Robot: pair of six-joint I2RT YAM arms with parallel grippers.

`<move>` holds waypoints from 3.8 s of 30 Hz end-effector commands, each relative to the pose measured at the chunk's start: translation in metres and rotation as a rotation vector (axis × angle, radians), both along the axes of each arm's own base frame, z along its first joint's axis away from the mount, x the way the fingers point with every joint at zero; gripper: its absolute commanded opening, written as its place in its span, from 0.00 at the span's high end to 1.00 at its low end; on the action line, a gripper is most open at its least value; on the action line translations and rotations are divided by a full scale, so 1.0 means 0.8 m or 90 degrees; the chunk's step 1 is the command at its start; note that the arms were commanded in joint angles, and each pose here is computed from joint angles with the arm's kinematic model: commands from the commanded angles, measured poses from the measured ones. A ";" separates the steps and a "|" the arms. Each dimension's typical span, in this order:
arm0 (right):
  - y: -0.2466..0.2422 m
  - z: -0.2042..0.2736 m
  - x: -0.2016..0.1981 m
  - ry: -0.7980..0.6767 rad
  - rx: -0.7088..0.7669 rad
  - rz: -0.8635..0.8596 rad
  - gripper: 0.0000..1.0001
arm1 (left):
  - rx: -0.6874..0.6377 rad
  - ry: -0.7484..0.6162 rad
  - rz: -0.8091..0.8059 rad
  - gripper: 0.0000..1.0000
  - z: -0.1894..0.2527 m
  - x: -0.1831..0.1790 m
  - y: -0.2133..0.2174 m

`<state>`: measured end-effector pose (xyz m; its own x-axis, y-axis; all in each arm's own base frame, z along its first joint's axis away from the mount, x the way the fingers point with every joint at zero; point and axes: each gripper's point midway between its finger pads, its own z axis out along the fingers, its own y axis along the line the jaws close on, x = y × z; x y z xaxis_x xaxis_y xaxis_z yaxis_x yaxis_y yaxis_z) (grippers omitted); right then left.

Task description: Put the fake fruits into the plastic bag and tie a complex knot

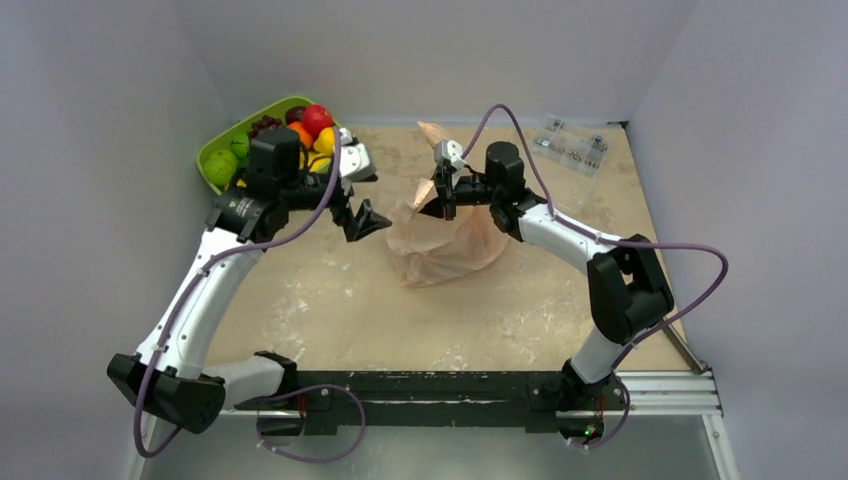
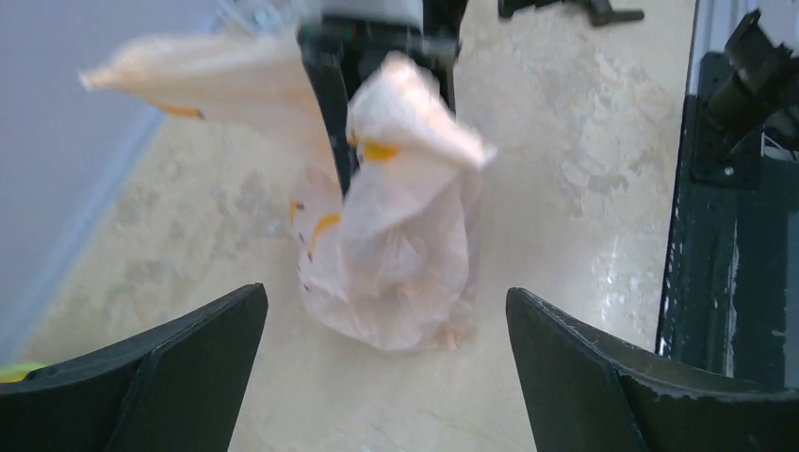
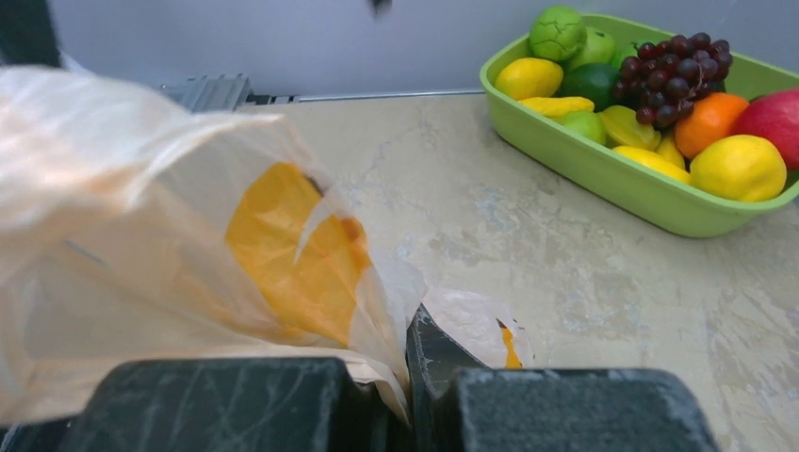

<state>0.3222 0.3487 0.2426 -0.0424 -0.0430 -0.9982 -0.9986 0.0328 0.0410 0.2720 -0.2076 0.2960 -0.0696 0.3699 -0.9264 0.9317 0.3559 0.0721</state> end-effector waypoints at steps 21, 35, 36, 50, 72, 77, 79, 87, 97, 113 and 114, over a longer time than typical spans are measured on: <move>-0.031 0.012 -0.012 -0.056 -0.056 0.015 0.42 | -0.075 0.041 -0.153 1.00 0.049 -0.007 -0.106; -0.060 0.079 0.007 -0.011 0.149 -0.321 0.08 | -0.177 0.136 0.104 1.00 0.064 0.059 -0.103; -0.054 0.080 0.013 -0.010 0.159 -0.334 0.05 | -0.182 0.140 0.107 1.00 0.066 0.059 -0.104; -0.008 -0.062 0.059 -0.007 0.074 -0.431 0.68 | -0.226 0.183 0.099 1.00 0.083 0.050 -0.106; 0.019 -0.031 -0.015 0.009 0.111 -0.207 0.99 | 0.034 0.064 -0.006 0.41 -0.098 0.077 0.007; 0.018 -0.018 -0.019 0.046 0.129 -0.197 0.94 | -0.040 0.105 -0.034 0.78 -0.112 0.083 -0.022; 0.016 -0.018 -0.016 0.071 0.136 -0.203 0.91 | -0.054 0.127 -0.054 0.90 -0.119 0.071 -0.032; 0.016 -0.027 0.000 0.195 0.169 -0.229 0.62 | -0.087 0.157 -0.076 1.00 -0.127 0.044 -0.064; 0.015 -0.049 0.022 0.219 0.160 -0.276 1.00 | -0.083 0.145 -0.094 1.00 -0.127 0.021 -0.076; 0.006 -0.029 0.012 0.192 0.171 -0.236 1.00 | -0.081 0.172 0.030 0.38 -0.126 0.044 -0.004; 0.006 -0.029 0.014 0.197 0.173 -0.239 1.00 | -0.085 0.160 0.023 0.37 -0.125 0.047 -0.016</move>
